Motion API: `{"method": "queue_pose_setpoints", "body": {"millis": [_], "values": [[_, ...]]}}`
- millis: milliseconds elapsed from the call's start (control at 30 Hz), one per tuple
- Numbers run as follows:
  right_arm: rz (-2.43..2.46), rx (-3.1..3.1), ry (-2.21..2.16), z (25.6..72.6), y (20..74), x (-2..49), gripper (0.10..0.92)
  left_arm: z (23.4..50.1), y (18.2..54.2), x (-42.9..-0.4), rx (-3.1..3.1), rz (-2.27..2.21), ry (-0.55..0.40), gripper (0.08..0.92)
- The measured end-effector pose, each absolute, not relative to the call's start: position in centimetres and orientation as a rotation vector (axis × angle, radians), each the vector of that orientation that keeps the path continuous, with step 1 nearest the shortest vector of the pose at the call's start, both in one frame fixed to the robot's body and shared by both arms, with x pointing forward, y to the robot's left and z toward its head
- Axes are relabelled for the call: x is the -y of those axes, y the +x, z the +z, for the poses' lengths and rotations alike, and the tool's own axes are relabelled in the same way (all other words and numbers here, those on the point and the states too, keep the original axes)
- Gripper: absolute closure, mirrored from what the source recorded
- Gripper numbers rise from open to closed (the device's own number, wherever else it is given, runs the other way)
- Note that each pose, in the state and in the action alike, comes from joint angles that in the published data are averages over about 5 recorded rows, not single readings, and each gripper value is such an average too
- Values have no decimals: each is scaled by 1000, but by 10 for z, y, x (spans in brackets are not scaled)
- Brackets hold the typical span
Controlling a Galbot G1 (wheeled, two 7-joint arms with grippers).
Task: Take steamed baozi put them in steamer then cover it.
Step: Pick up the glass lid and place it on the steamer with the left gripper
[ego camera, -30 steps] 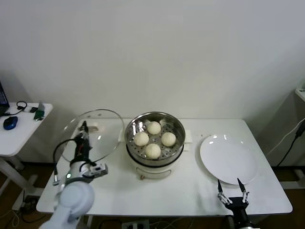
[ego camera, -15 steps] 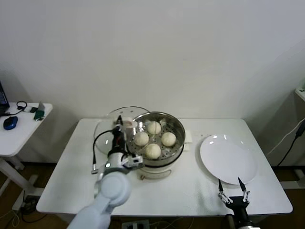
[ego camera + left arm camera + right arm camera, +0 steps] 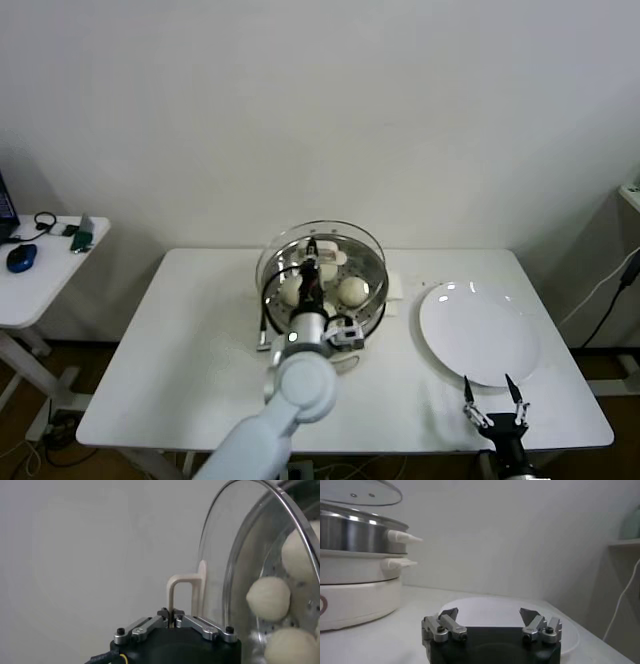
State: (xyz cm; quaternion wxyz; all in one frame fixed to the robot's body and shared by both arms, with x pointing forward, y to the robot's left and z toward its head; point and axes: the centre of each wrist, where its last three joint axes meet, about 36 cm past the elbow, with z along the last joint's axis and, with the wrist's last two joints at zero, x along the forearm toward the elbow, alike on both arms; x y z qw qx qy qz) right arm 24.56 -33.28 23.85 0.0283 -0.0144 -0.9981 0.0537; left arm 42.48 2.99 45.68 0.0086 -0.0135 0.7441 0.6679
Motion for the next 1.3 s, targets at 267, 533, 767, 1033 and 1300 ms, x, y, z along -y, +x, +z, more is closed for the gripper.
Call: {"method": "queue_pose_setpoints", "body": {"millis": [267,533,767,1033,1300], "values": [[164,3082,-56,235,243,335,200,448,431,-8,-2318,2094,-25,866],[172,3083,-66,235,242,339,200,430,435,-6,-2295,2156,-40,866],[173,3085,-68,234,241,339,199,421,437,-5,-2283,2192,-55,866],[168,3086,-68,233,240,338,199,416,436,-4,-2268,2217,-73,866],[165,3086,-68,231,240,337,199,411,435,-3,-2266,2236,-79,866]]}}
